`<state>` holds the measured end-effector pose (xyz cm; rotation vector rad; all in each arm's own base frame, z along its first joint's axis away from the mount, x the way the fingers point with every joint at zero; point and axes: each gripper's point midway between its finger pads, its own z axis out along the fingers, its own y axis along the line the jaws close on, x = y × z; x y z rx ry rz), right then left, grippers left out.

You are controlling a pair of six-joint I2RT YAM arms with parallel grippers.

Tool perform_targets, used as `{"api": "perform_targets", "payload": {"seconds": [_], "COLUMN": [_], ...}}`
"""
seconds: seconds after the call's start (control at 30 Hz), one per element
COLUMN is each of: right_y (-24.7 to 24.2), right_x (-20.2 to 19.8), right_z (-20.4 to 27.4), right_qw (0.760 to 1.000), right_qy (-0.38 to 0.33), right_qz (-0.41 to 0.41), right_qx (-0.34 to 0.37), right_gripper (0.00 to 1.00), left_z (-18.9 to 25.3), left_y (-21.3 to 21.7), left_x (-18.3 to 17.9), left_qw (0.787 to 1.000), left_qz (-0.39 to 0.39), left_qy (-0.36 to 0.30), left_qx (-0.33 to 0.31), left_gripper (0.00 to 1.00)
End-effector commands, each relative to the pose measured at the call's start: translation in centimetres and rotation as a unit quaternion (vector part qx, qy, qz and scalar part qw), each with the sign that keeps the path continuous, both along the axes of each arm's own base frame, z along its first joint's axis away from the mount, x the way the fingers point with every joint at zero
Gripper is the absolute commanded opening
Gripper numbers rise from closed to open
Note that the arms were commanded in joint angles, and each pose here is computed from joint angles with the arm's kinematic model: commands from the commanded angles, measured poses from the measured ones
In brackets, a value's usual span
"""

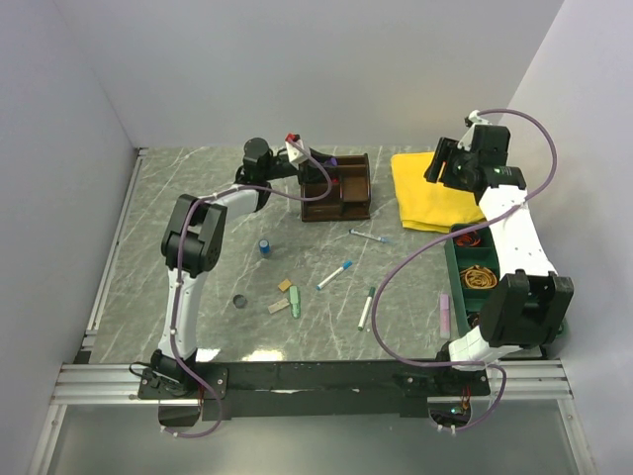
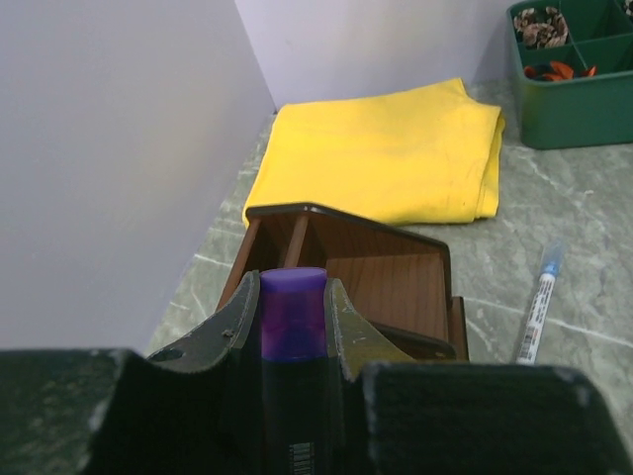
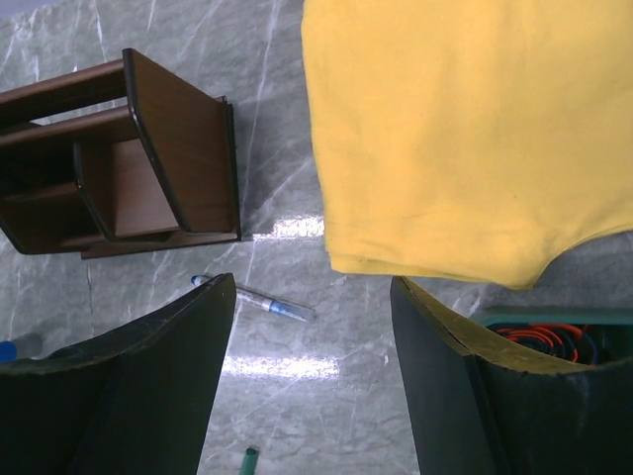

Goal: Sort the stationery into containers
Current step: Place the pen in the storage box, then move the pen to the center of the board.

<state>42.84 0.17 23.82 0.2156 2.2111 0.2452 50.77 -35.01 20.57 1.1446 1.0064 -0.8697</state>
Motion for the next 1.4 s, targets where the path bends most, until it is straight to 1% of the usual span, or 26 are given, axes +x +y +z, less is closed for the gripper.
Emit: {"api": "perform_targets", "payload": {"seconds": [0.0, 0.03, 0.1, 0.13, 0.23, 0.37, 0.47, 0.5, 0.57, 0.6, 0.67, 0.7, 0.77, 0.8, 0.83, 0.87, 0.9, 0.93, 0.97, 1.03, 1.07, 1.13, 1.2, 1.27, 1.33, 1.37], "right_y": [0.1, 0.1, 0.3, 0.3, 0.4, 0.9, 1.3, 1.5, 1.8, 2.0, 2.1, 1.7, 1.5, 1.3, 1.2, 1.3, 1.0, 0.9, 0.9, 0.8, 1.1, 1.5, 0.9, -0.4, -1.4, -1.1], "right_x": [0.3, 0.3, 0.5, 0.6, 0.8, 0.6, -0.5, -1.6, -3.4, -5.5, -7.8, -9.5, -12.2, -13.9, -14.6, -15.2, -16.3, -16.8, -17.3, -18.1, -18.0, -17.7, -17.1, -15.9, -14.9, -14.1], "right_z": [0.4, 0.3, 0.3, 0.3, 0.7, 1.2, 1.1, 0.8, 0.1, -1.1, -2.6, -3.9, -5.5, -6.5, -6.8, -7.0, -7.3, -7.3, -7.1, -7.5, -7.4, -7.2, -6.5, -4.9, -3.3, -1.4], "right_qw": [1.0, 1.0, 1.0, 1.0, 1.0, 1.0, 0.999, 1.0, 0.999, 0.998, 0.996, 0.995, 0.989, 0.987, 0.986, 0.985, 0.984, 0.984, 0.985, 0.983, 0.984, 0.985, 0.986, 0.988, 0.99, 0.994], "right_qy": [-0.014, -0.011, -0.011, -0.012, -0.017, -0.023, -0.016, -0.004, 0.016, 0.041, 0.076, 0.1, 0.14, 0.16, 0.165, 0.167, 0.174, 0.176, 0.173, 0.182, 0.18, 0.174, 0.163, 0.143, 0.121, 0.094], "right_qz": [0.003, 0.003, 0.006, 0.006, 0.007, 0.018, 0.024, 0.024, 0.025, 0.024, 0.016, 0.0, -0.021, -0.027, -0.028, -0.027, -0.027, -0.024, -0.022, -0.026, -0.017, 0.005, 0.014, -0.006, -0.021, -0.015], "right_qx": [-0.011, -0.01, -0.008, -0.006, -0.003, 0.006, 0.017, 0.02, 0.027, 0.03, 0.036, 0.032, 0.031, 0.025, 0.019, 0.013, -0.001, -0.007, -0.011, -0.014, -0.009, -0.011, -0.038, -0.065, -0.063, -0.049], "right_gripper": [0.72, 0.72, 0.72, 0.72, 0.72, 0.73, 0.73, 0.73, 0.73, 0.72, 0.72, 0.72, 0.71, 0.71, 0.72, 0.72, 0.72, 0.72, 0.73, 0.75, 0.76, 0.76, 0.75, 0.76, 0.77, 0.77], "left_z": [-0.5, -0.9, -0.5, -0.2, 1.6, 4.5, 7.4, 9.5, 10.1, 12.4, 11.2, 12.8, 10.5, 11.2, 10.1, 8.7, 9.0, 8.4, 6.9, 6.4, 4.5, 2.9, 1.3, 0.4, -0.7, -0.9], "left_y": [0.1, 0.2, 0.3, 0.4, 0.6, 0.8, 1.1, 1.3, 1.7, 2.0, 2.5, 3.2, 4.0, 4.5, 4.9, 5.4, 5.8, 6.0, 6.2, 6.3, 5.9, 5.6, 3.9, 1.6, -0.4, -2.1], "left_x": [0.6, 0.7, 0.6, 0.5, 0.0, -1.7, -3.1, -4.1, -5.0, -6.3, -7.5, -8.8, -10.0, -11.0, -11.5, -11.8, -12.7, -13.2, -14.1, -15.4, -16.5, -17.1, -18.7, -20.8, -22.0, -23.5], "left_qw": [1.0, 1.0, 1.0, 1.0, 0.999, 0.999, 0.999, 0.999, 1.0, 0.999, 0.999, 0.998, 0.991, 0.989, 0.983, 0.976, 0.972, 0.97, 0.961, 0.957, 0.95, 0.942, 0.934, 0.93, 0.929, 0.927], "left_qz": [-0.017, -0.018, -0.019, -0.018, -0.014, -0.016, -0.01, -0.006, 0.012, 0.016, 0.04, 0.05, 0.068, 0.077, 0.09, 0.107, 0.111, 0.113, 0.116, 0.122, 0.126, 0.154, 0.149, 0.129, 0.108, 0.088], "left_qy": [-0.015, -0.01, -0.015, -0.019, -0.032, -0.045, -0.045, -0.045, -0.02, -0.026, 0.027, 0.043, 0.109, 0.123, 0.156, 0.184, 0.202, 0.211, 0.247, 0.26, 0.28, 0.287, 0.309, 0.324, 0.33, 0.338], "left_qx": [0.011, 0.013, 0.012, 0.011, 0.012, 0.013, 0.01, 0.008, 0.014, 0.009, 0.022, 0.014, 0.032, 0.028, 0.038, 0.043, 0.039, 0.044, 0.049, 0.046, 0.061, 0.078, 0.1, 0.116, 0.132, 0.138], "left_gripper": [0.06, 0.19, 0.29, 0.38, 0.49, 0.57, 0.58, 0.59, 0.63, 0.64, 0.7, 0.72, 0.75, 0.8, 0.86, 0.89, 0.99, 0.99, 0.99, 0.99, 0.99, 0.99, 0.99, 1.0, 1.0, 0.99]}}
